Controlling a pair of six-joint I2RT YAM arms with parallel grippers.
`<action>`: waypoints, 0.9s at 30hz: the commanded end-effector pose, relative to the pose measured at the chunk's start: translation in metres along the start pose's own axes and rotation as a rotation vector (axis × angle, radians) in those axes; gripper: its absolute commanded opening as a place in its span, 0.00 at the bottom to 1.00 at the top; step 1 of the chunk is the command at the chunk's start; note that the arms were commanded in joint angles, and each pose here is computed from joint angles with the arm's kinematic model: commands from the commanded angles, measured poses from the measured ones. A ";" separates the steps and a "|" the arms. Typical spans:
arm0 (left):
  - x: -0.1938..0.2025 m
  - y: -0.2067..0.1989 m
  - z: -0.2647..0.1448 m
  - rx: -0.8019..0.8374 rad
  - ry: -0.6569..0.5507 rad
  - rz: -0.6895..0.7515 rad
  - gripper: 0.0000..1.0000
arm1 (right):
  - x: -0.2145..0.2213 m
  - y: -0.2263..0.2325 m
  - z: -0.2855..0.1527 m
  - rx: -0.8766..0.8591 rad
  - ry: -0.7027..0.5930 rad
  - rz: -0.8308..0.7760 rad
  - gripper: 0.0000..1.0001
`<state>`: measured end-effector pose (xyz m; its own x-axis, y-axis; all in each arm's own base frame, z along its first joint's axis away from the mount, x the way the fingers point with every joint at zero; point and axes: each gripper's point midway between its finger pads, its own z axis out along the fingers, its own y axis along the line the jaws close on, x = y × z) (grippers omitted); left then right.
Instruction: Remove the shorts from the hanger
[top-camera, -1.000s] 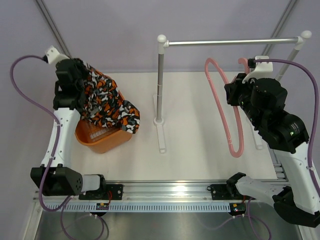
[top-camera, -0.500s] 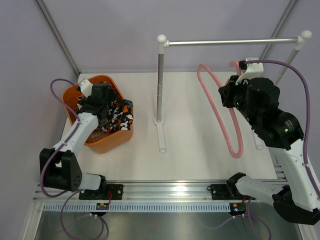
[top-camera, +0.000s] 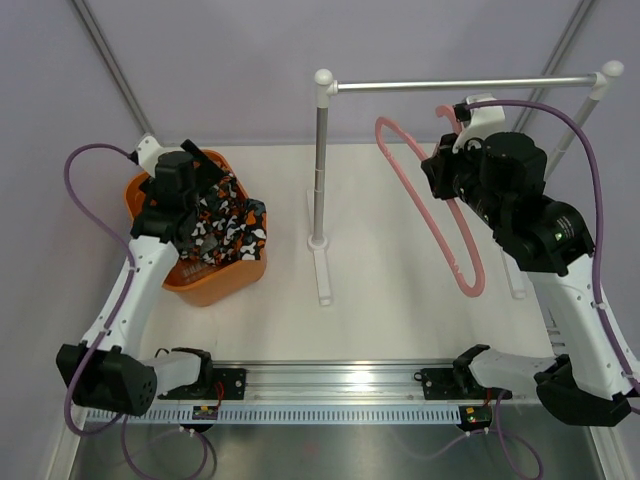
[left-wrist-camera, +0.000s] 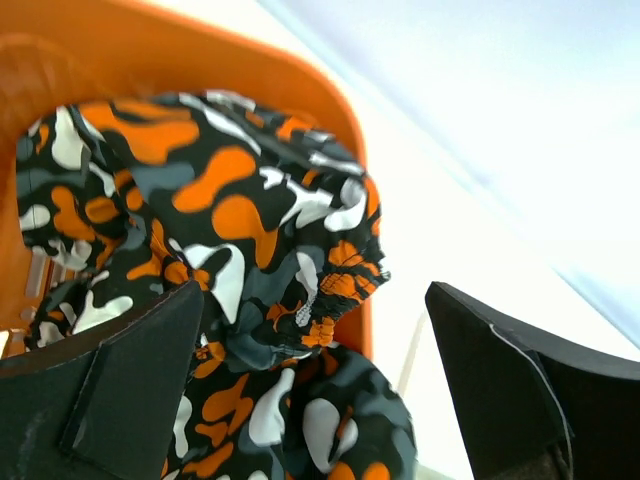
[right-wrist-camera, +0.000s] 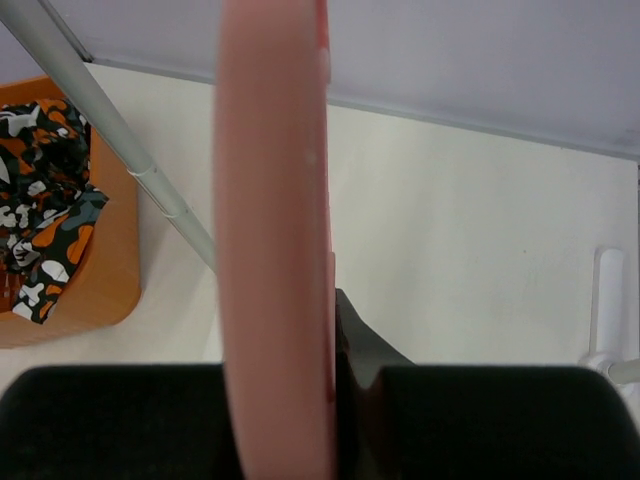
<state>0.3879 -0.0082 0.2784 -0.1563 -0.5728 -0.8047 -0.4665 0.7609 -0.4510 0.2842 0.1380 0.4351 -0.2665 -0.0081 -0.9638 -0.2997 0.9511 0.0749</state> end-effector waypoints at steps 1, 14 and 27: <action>-0.038 -0.020 -0.031 0.110 -0.073 -0.011 0.99 | -0.047 0.008 -0.005 -0.032 -0.131 -0.016 0.00; -0.055 -0.019 -0.076 0.223 -0.130 -0.011 0.99 | -0.074 0.005 0.063 0.087 -0.136 -0.074 0.00; -0.049 -0.012 -0.078 0.226 -0.131 0.024 0.99 | -0.065 0.010 0.115 0.098 -0.092 -0.065 0.00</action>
<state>0.3331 -0.0104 0.3434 -0.0669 -0.5270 -0.8472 -0.2941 0.8218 -0.4880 0.3972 0.1874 0.4461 -0.2302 -0.0812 -0.9697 -0.2441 0.9695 -0.0232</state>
